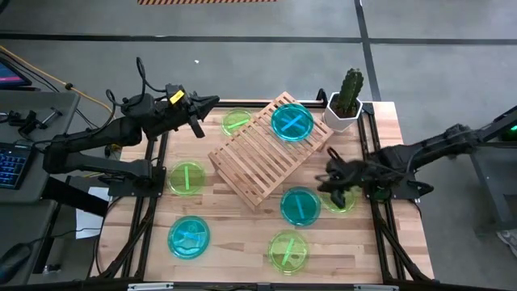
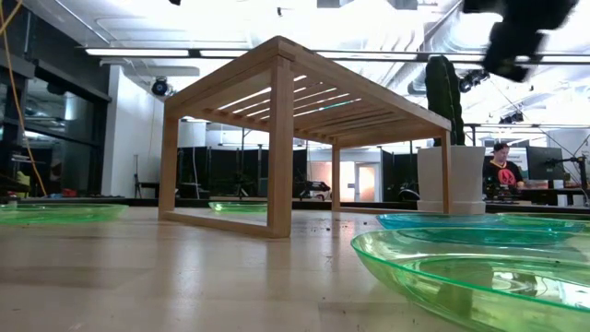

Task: Place and stack plates onto a shelf
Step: Put the green plate on the shelf, then stack the left blue plate on top of the blue plate on the shelf

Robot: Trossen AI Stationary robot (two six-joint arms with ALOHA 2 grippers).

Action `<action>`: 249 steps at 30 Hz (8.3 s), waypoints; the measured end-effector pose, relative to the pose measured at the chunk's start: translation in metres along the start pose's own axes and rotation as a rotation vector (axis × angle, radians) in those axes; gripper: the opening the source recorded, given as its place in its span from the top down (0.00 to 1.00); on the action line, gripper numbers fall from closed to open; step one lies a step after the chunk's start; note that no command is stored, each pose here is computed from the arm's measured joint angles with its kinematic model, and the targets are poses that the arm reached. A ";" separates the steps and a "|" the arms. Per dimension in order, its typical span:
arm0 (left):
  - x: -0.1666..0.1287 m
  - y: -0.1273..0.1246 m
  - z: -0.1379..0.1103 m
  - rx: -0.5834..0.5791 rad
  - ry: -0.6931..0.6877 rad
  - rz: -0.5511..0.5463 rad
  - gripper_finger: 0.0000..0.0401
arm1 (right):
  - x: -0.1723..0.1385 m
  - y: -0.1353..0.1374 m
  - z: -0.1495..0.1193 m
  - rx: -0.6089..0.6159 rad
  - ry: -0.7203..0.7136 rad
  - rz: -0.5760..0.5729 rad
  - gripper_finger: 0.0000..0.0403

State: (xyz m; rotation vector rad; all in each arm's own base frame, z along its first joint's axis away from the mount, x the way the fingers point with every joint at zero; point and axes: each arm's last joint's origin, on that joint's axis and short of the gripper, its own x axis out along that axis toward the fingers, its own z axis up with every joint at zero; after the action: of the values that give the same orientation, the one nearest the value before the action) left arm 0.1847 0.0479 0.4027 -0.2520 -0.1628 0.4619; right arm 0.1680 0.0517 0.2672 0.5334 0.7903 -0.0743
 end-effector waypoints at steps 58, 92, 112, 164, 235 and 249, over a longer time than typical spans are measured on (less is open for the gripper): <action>0.004 0.005 -0.025 -0.057 0.063 0.002 1.00 | 0.024 -0.058 -0.140 0.917 0.217 -0.558 0.59; 0.003 0.008 -0.025 -0.003 0.043 0.078 1.00 | 0.039 -0.063 -0.127 0.999 0.210 -0.655 1.00; 0.003 0.009 -0.025 -0.002 0.035 0.106 1.00 | -0.007 -0.034 -0.098 0.705 0.258 -0.253 1.00; 0.003 0.008 -0.024 -0.028 0.033 0.103 1.00 | 0.096 -0.031 0.096 0.789 -0.590 0.029 1.00; 0.004 0.009 -0.025 -0.035 0.038 0.104 1.00 | -0.054 -0.040 0.058 0.158 -0.619 -0.175 0.56; -0.002 0.006 -0.027 0.047 0.108 -0.019 0.93 | -0.046 -0.037 0.066 0.180 -0.641 -0.155 0.56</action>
State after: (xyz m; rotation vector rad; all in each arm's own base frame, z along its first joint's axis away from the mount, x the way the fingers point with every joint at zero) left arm 0.1863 0.0471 0.3753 -0.2289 -0.0486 0.4315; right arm 0.1696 -0.0184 0.3211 0.5733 0.1954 -0.4410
